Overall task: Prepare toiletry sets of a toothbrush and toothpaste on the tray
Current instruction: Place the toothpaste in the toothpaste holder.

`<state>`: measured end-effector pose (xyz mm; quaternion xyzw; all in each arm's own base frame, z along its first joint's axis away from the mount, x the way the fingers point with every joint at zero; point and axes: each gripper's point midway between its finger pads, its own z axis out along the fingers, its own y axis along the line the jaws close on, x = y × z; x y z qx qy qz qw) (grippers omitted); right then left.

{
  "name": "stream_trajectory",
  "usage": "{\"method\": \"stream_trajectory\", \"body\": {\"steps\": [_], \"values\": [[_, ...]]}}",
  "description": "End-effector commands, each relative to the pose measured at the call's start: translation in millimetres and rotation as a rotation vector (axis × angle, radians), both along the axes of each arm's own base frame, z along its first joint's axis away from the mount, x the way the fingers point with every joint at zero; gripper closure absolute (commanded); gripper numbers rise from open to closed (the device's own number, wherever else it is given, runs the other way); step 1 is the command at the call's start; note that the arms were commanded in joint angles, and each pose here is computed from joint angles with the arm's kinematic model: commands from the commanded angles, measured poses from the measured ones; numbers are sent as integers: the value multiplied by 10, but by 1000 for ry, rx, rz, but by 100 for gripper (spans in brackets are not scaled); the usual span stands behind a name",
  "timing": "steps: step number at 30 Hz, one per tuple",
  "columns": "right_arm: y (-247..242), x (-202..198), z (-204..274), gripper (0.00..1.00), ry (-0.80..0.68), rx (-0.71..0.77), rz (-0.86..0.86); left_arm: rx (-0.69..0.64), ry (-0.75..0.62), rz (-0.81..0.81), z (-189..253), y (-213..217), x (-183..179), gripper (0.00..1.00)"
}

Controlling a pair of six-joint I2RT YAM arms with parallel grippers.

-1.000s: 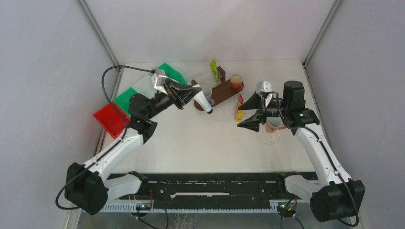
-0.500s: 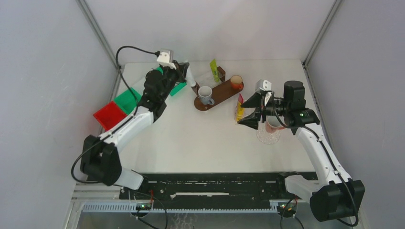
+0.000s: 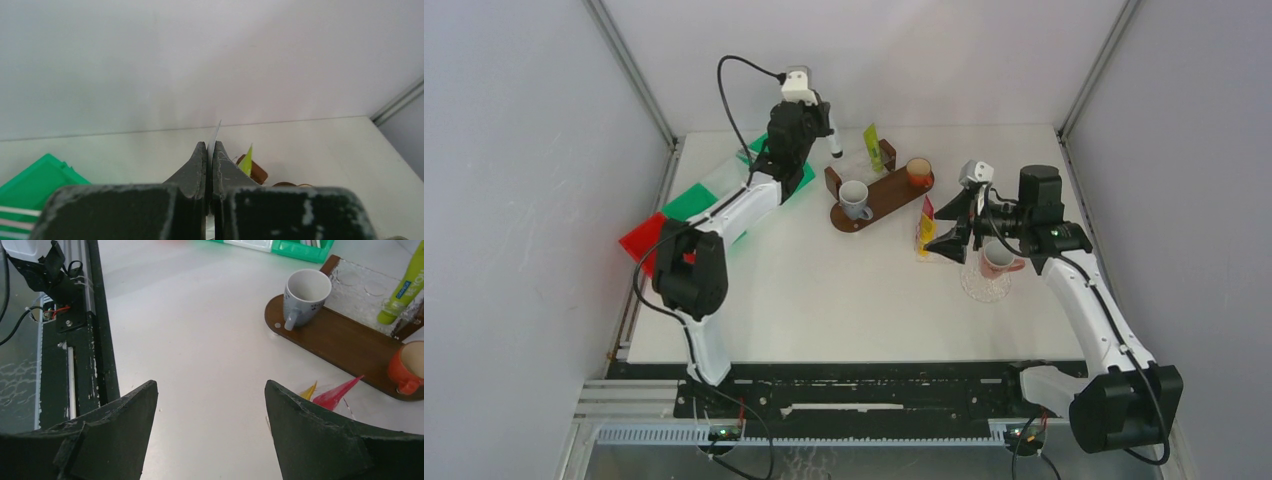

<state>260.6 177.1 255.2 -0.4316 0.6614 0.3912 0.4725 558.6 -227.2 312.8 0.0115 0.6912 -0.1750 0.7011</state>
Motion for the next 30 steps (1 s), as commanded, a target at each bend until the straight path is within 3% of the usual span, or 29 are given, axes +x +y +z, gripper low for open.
{"method": "stream_trajectory", "body": {"steps": [1, 30], "values": [[-51, 112, 95, 14, -43, -22, -29, -48, -10, 82, 128, 94, 171, 100], [-121, 156, 76, 14, -25, -13, -54, -61, 113, -21, -345, -247, 462, 100]]}}
